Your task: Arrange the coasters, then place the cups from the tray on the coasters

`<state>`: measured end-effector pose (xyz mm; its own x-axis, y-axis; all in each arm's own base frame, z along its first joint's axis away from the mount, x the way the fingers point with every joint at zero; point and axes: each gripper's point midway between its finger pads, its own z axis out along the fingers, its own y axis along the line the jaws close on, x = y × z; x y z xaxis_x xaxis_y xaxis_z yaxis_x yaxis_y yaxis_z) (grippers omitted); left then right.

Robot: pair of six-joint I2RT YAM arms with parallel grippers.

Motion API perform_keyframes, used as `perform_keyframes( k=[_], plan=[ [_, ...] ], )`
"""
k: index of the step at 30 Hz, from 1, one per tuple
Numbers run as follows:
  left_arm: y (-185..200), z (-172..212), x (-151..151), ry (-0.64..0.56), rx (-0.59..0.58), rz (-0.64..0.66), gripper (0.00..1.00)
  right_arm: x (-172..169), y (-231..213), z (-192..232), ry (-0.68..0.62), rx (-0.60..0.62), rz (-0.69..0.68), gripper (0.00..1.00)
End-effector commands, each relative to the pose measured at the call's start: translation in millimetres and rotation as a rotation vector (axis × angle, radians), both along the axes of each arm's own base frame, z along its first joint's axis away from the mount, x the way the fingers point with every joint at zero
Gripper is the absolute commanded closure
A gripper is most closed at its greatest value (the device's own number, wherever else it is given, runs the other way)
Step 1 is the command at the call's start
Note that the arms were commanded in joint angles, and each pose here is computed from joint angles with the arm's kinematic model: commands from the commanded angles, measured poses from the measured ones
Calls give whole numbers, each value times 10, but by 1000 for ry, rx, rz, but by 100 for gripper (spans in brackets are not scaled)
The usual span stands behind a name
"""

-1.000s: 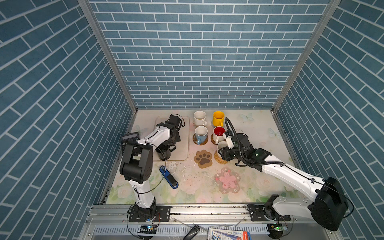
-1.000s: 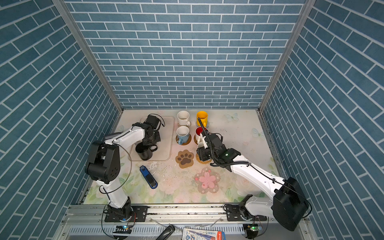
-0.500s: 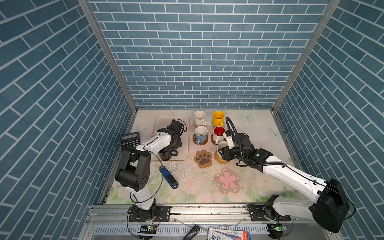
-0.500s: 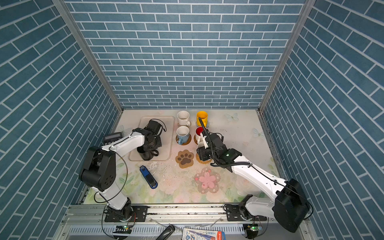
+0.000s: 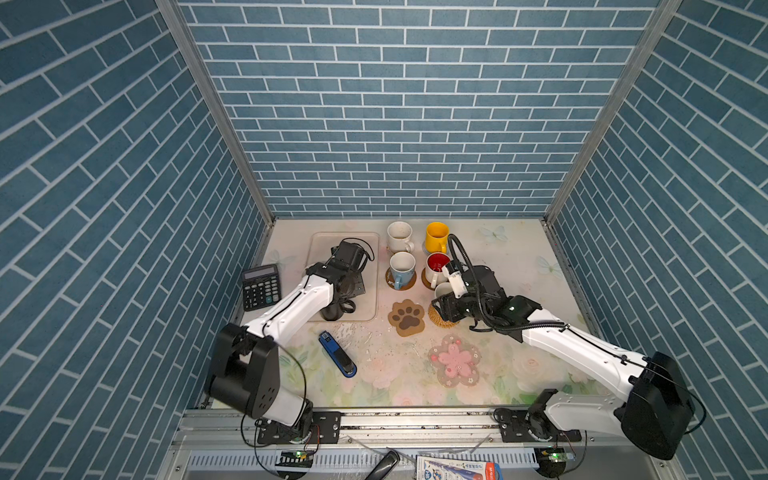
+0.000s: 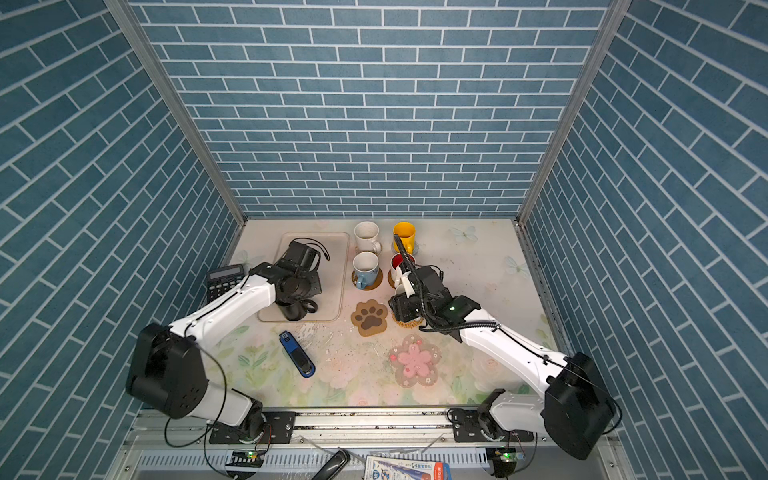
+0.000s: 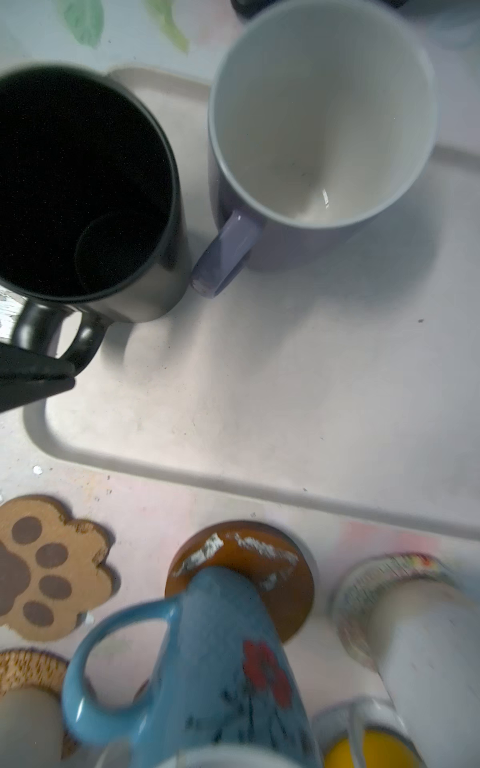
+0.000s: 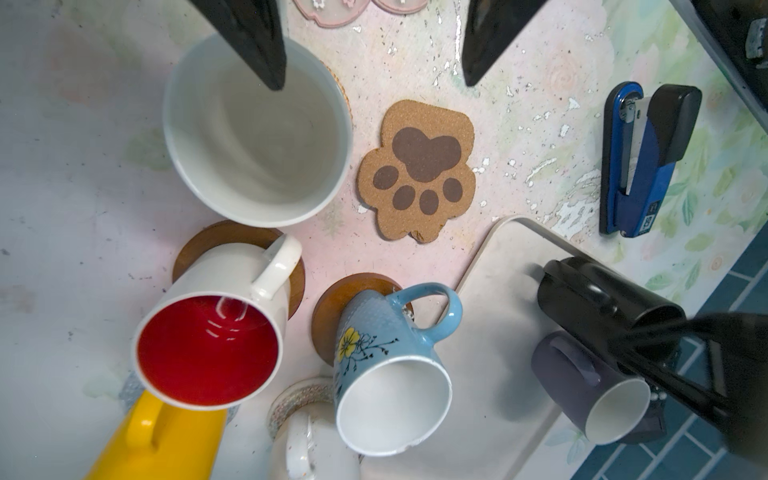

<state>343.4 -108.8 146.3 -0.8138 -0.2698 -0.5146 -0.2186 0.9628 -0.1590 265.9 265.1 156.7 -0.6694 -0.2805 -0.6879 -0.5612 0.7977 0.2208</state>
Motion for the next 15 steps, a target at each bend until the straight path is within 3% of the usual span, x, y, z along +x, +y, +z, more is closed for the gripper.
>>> perform_keyframes(
  k=[1, 5, 11, 15],
  plan=[
    [107, 414, -83, -83, 10, 14, 84, 25, 264, 145, -12, 12, 107, 30],
    [247, 745, -233, -150, 9, 28, 52, 41, 545, 143, 7, -12, 205, 26],
    [426, 934, -500, -224, -19, 54, 15, 52, 1054, 80, 49, -25, 380, 25],
    [556, 891, -689, -235, 7, 64, 1, 42, 1388, 33, 44, -50, 503, 23]
  ],
)
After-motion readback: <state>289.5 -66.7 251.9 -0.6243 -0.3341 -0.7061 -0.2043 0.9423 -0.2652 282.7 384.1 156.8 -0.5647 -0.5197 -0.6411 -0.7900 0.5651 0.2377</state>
